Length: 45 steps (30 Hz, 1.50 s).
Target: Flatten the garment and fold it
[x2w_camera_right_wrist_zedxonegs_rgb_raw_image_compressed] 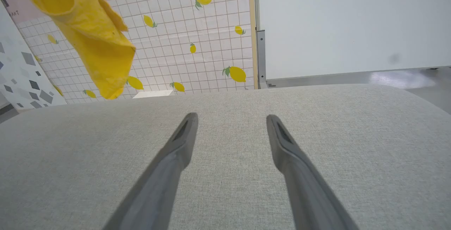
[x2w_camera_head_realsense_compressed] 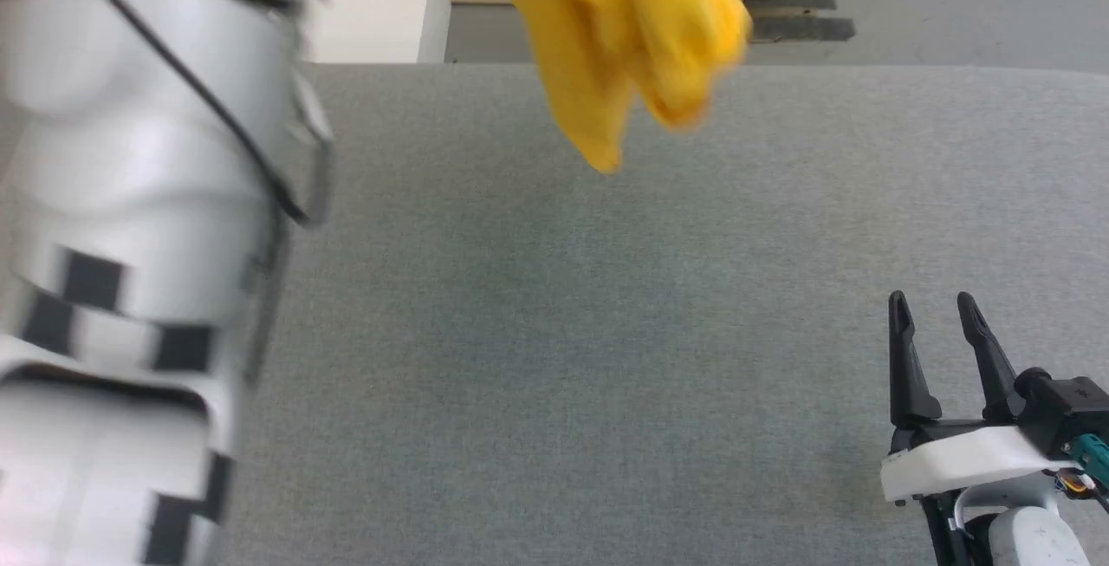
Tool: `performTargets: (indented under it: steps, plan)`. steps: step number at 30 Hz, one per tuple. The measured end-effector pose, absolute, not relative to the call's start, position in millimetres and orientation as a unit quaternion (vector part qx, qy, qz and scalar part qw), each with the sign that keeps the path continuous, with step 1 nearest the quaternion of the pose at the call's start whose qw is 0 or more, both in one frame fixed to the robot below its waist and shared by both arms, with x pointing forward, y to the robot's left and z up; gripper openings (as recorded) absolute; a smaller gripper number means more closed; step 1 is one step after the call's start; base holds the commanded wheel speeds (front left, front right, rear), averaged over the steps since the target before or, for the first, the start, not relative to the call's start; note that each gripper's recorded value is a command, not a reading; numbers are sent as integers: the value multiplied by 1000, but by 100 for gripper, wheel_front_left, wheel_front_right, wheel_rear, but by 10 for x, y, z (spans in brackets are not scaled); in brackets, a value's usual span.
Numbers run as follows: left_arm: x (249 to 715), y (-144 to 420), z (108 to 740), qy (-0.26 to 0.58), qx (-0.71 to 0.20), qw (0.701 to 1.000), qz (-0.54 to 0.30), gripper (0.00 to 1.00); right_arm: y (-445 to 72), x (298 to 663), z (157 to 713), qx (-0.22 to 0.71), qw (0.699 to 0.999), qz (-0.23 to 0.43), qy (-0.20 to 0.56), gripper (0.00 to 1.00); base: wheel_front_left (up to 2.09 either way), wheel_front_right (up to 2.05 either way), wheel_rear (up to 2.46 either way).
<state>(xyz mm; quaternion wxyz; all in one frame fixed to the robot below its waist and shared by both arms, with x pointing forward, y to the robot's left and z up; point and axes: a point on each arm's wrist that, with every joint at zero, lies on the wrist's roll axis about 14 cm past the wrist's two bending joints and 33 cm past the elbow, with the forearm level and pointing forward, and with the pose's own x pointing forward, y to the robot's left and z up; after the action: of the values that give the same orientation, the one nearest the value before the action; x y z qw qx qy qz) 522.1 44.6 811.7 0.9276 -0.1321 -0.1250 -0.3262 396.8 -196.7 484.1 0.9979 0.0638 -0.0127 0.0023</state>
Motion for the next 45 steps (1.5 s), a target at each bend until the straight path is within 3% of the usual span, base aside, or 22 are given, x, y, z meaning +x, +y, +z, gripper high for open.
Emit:
performTargets:
  steps: [9,13,18,21,24,25,26,27,35,40,45]
  plan:
    - [4659,-394,6271,115,-160,892,-408,0,-2040,3866,4955,63,998,-8,-28,100,0,0,0]
    - [4274,-475,5296,252,-192,862,-396,0,-2013,3832,4944,64,998,-4,-26,100,0,0,0]
    - [3581,-395,4219,423,-123,811,-384,0,-2047,3806,4969,66,997,-9,-30,100,0,0,0]
    - [3255,-255,3861,494,-84,780,-375,0,-2047,3794,4966,67,997,-9,-29,100,0,0,0]
    - [3235,-222,3876,505,-95,775,-369,0,-2033,3794,4981,70,997,-7,-32,100,0,0,0]
    - [3247,-220,3905,504,-106,775,-366,12,-2032,3793,4986,71,997,-7,-33,100,0,0,0]
    - [3286,-217,3961,498,-119,779,-362,92,-2024,3792,4990,71,997,-6,-33,100,0,0,0]
    - [3349,-218,4047,485,-140,785,-358,100,-2003,3788,4991,72,997,-3,-33,100,0,0,0]
    - [4005,34,5185,297,-270,851,-339,100,-1923,3740,5039,80,996,9,-40,100,0,0,0]
    - [4388,823,5962,103,-313,911,-249,100,-1822,3761,5133,83,995,25,-52,100,0,0,0]
    - [4378,1677,6334,-57,-273,951,-130,100,-1770,3760,5222,83,994,33,-65,100,0,0,0]
